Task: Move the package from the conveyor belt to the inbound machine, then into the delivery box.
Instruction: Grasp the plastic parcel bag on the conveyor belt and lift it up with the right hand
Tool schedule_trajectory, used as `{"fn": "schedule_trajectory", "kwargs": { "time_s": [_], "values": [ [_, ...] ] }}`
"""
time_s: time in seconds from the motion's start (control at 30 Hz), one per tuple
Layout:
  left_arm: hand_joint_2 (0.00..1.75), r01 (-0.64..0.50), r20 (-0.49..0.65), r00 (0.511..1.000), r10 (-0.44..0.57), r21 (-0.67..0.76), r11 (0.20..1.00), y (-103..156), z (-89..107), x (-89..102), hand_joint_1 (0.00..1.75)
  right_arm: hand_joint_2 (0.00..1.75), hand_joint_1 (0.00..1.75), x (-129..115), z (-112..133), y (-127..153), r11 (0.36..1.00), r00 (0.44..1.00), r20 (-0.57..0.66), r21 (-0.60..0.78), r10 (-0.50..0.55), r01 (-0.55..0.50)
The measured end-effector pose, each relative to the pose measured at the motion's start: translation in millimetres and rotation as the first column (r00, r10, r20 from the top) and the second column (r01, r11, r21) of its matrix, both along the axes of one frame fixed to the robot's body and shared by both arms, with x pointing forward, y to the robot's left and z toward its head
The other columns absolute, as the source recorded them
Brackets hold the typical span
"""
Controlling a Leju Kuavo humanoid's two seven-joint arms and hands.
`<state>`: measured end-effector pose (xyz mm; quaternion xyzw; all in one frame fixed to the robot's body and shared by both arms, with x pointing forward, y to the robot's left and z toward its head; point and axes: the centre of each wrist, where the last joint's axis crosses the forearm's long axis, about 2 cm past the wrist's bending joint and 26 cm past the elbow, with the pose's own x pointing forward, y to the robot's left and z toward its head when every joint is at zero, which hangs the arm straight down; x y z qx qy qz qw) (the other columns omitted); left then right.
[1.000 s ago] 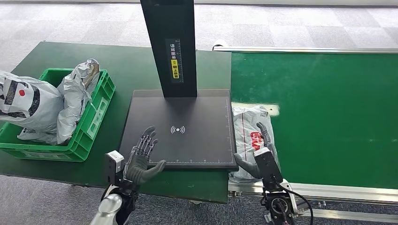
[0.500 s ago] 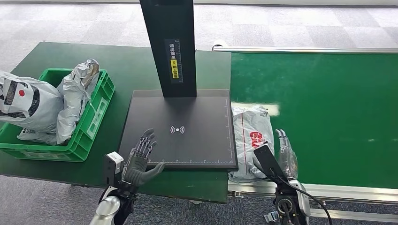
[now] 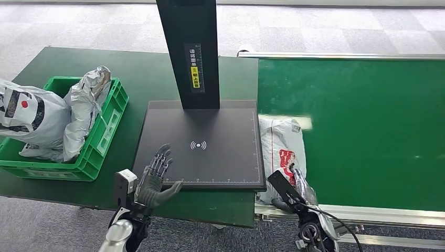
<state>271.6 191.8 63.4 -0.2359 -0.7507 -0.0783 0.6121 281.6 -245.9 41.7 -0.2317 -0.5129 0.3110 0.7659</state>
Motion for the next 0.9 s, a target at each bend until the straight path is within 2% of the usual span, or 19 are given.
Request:
{"fn": "schedule_trajectory", "kwargs": {
  "time_s": [0.23,0.37,0.57,0.77,0.9],
  "values": [
    [1.75,-0.013,-0.008,1.0,0.013,0.007,1.0,0.3,-1.9,0.2,0.0,1.75,0.0,11.4,-7.4,3.2,0.996,0.995,-0.045,0.011,0.093,-0.092],
    [1.75,-0.016,-0.009,1.0,0.016,0.011,1.0,0.4,-2.2,0.1,0.0,1.75,1.72,14.0,-8.9,4.5,0.994,0.993,-0.057,0.013,0.105,-0.105],
    [1.75,-0.013,-0.016,1.0,0.013,0.021,1.0,0.5,-4.4,-1.1,0.0,1.75,1.75,18.5,-7.2,2.0,0.992,0.994,-0.005,0.076,0.106,-0.105],
    [1.75,-0.021,-0.022,1.0,0.021,0.019,1.0,2.7,-7.2,-5.1,0.0,1.75,1.75,9.5,-7.6,-1.1,0.955,0.984,0.168,0.278,0.059,-0.105],
    [1.75,-0.024,-0.022,0.999,0.025,0.016,1.0,4.1,-7.5,-5.6,0.0,1.75,1.75,6.1,-3.9,-1.8,0.935,0.97,0.242,0.337,0.03,-0.113]
  ]
}}
